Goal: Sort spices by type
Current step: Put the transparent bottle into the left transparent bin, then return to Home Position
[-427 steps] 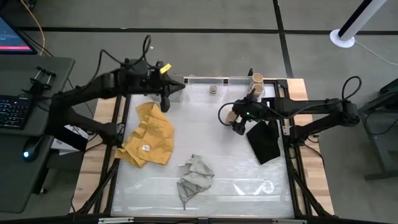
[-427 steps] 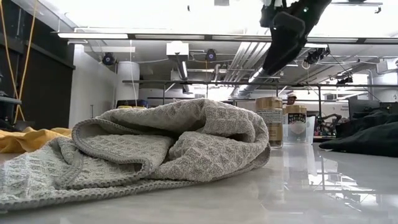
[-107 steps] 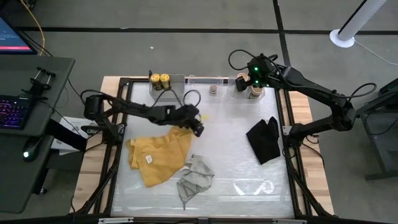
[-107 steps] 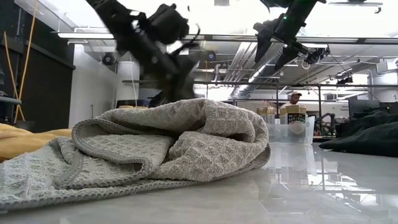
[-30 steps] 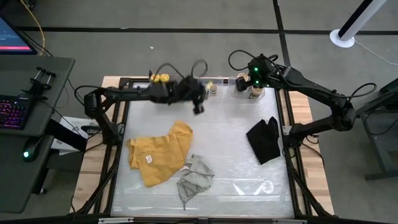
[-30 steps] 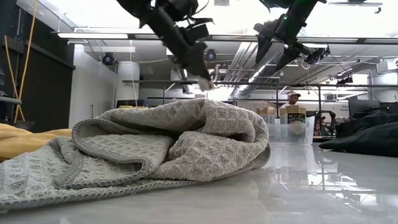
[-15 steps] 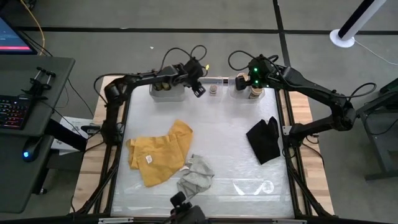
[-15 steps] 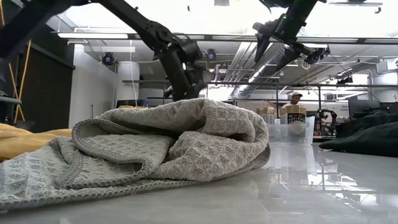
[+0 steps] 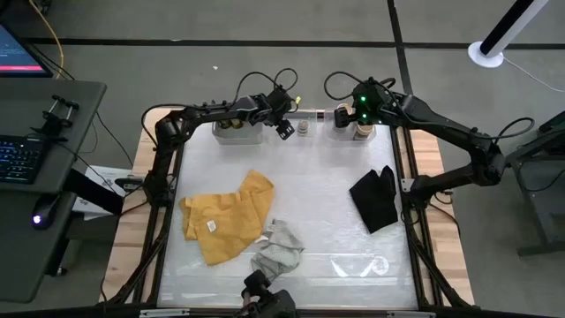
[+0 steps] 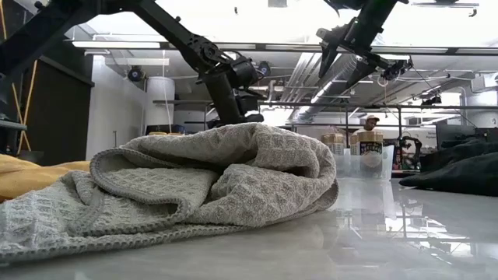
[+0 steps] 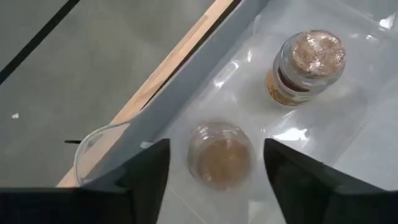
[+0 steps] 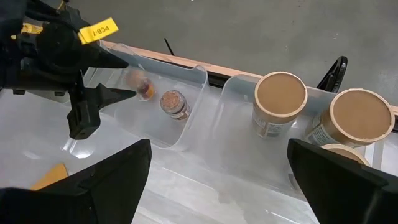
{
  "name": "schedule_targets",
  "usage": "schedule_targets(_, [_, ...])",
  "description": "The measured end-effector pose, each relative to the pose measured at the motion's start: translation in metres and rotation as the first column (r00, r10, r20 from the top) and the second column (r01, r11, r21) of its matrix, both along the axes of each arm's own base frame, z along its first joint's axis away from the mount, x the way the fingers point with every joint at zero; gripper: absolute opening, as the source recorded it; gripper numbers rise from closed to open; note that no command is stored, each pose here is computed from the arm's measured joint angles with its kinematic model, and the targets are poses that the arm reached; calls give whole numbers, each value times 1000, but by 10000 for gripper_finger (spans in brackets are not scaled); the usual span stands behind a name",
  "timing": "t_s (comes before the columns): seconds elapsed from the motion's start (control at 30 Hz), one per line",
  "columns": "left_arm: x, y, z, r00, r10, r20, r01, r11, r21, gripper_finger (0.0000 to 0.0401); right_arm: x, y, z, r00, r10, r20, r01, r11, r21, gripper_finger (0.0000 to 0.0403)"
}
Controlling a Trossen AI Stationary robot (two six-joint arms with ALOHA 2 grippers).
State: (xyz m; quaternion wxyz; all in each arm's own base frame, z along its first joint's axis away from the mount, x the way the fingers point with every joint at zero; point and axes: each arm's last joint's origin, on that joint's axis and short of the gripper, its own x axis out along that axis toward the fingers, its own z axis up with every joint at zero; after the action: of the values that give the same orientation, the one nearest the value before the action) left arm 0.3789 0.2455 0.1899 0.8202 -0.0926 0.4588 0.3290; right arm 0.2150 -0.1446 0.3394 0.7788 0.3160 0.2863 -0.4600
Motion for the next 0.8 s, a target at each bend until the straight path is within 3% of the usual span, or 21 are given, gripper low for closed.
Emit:
schedule_targets(0.13, [-1,2,0,1000,7,23,-6,1000,-23,273,0,0,0,1000,0,0,0,1000,0,371])
schedule_targets(0.33, [-4,0,9,999,6,51,-3,999,-51,280,0,0,0,1000,9,-7,-9,1000,-6,371])
schedule_targets(0.6, [-20,-8,65,987,-10,160,11,1000,-4,281,-1,0,-1,997,56,-53,-57,998,-25,371])
schedule_targets(0.8, [-54,-43,122,959,-113,260,131,990,-49,282,-15,12,-7,951,180,-251,-175,984,41,371])
